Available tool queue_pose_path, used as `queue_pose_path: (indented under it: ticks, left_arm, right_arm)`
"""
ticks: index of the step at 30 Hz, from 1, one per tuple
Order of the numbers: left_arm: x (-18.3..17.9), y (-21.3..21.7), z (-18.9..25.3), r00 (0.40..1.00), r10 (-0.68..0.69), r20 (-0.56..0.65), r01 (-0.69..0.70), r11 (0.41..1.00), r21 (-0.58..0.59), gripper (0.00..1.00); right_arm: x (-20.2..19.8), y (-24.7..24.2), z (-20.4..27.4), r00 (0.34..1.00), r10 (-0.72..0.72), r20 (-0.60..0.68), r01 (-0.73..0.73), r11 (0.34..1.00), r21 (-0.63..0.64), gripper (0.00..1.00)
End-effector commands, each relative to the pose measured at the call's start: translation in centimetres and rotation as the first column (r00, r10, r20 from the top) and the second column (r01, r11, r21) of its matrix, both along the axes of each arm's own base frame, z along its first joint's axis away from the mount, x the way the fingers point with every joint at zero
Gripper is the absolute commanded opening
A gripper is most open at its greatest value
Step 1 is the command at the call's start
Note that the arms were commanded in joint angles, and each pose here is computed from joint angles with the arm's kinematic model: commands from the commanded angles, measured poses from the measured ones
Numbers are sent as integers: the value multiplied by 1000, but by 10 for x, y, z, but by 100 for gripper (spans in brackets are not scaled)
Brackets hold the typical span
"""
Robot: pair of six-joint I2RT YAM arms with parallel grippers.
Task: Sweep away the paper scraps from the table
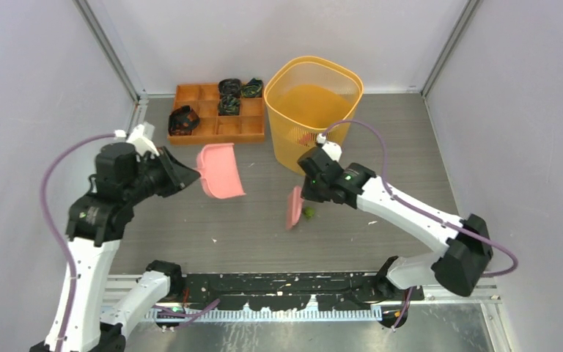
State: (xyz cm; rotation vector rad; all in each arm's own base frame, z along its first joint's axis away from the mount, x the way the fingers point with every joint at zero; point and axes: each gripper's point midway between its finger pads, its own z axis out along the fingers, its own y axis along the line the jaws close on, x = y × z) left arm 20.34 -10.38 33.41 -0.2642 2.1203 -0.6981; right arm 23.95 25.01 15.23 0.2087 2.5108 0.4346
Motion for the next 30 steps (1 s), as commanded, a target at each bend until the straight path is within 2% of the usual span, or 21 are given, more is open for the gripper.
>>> queue_pose_path:
  ticks: [1,6,10,13,16,18,20,22,26,30]
  left_arm:
    - [10,-29,-22,996,-91,-2,90,985,-149,1]
    - [15,-34,-59,996,-75,-45,65,978,-197,1]
    - [17,-45,-90,990,-99,-105,69,965,-254,0]
    - [18,-60,-108,983,-133,-125,93,955,-282,0]
    - [16,-76,-134,973,-156,-167,108,958,-266,1]
    - [12,-89,-149,964,-179,-195,133,965,-228,1]
    - [9,-96,-164,959,-177,-223,137,973,-186,0]
    - [9,-100,-181,955,-167,-247,132,979,-154,1]
    - [12,-102,-216,943,-144,-299,110,986,-128,0]
    - [17,-93,-238,952,-67,-298,33,992,-119,1]
  right_arm:
    - [-19,-46,9,998,56,11,-54,989,-139,1]
    - [-21,-26,56,979,154,133,-158,987,18,0]
    - [-26,-32,92,967,163,193,-174,984,41,1]
    - [-31,-57,105,974,129,185,-125,992,-34,1]
    - [-33,-98,98,989,62,132,-30,973,-227,1]
    - [-36,-129,86,997,8,82,26,915,-403,1]
    - [-37,-149,73,998,-32,52,54,852,-521,1]
    - [-38,-152,58,999,-43,27,50,831,-555,1]
    - [-34,-142,19,999,-44,-2,35,830,-556,1]
    - [-15,-105,-9,1000,8,14,0,866,-500,1]
